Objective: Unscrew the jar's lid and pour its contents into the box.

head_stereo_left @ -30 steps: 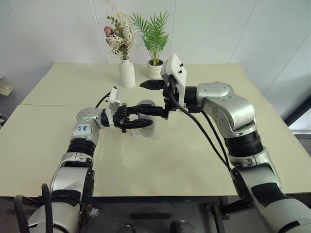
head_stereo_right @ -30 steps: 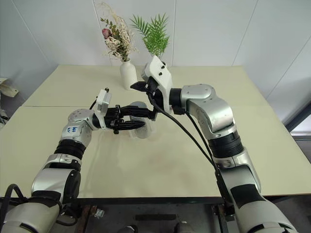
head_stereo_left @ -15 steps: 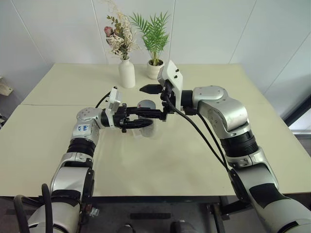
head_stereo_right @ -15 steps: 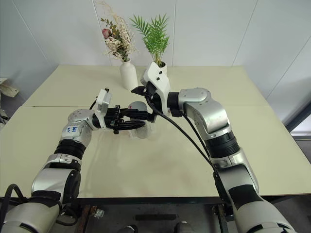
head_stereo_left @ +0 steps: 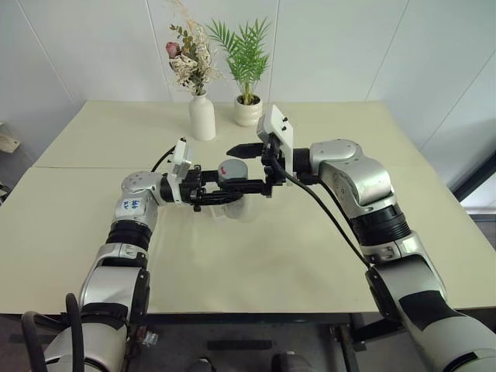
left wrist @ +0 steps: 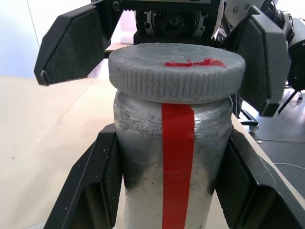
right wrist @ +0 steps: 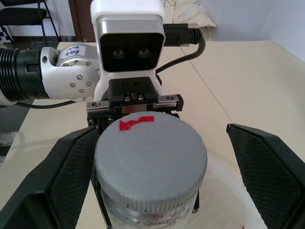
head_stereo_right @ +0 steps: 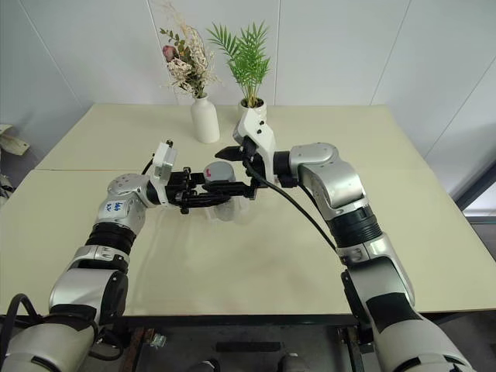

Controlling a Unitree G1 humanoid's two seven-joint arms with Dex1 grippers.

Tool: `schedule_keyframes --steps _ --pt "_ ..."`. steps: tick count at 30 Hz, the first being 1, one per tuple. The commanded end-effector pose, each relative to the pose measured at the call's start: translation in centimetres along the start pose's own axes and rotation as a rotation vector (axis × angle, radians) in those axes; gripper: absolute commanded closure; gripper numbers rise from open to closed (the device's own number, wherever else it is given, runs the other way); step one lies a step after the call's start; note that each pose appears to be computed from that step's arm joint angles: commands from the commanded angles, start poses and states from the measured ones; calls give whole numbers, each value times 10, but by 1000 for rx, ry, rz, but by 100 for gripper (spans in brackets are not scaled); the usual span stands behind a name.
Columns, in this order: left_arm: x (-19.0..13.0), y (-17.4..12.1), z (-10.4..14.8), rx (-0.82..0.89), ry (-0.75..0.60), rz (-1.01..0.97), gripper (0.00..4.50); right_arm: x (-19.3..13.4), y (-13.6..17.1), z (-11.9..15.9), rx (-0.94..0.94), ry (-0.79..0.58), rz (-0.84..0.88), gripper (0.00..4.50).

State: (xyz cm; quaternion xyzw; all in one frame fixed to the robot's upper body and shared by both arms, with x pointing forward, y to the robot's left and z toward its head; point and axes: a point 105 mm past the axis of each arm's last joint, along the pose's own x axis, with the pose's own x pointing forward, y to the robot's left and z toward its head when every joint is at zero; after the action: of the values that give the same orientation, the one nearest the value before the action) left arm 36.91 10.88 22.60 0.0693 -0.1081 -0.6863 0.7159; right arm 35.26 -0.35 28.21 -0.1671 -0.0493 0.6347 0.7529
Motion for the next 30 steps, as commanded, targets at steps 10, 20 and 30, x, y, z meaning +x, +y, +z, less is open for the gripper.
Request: schedule_keyframes --steps 10,20,30 --pt "-2 -3 11 43 -11 -37 225 1 1 17 -86 -20 43 0" --pt "-3 -5 10 40 -12 -33 225 2 1 21 -99 -28 65 185" --pt "-4 -6 7 29 -10 -26 225 3 2 24 -109 -30 78 193"
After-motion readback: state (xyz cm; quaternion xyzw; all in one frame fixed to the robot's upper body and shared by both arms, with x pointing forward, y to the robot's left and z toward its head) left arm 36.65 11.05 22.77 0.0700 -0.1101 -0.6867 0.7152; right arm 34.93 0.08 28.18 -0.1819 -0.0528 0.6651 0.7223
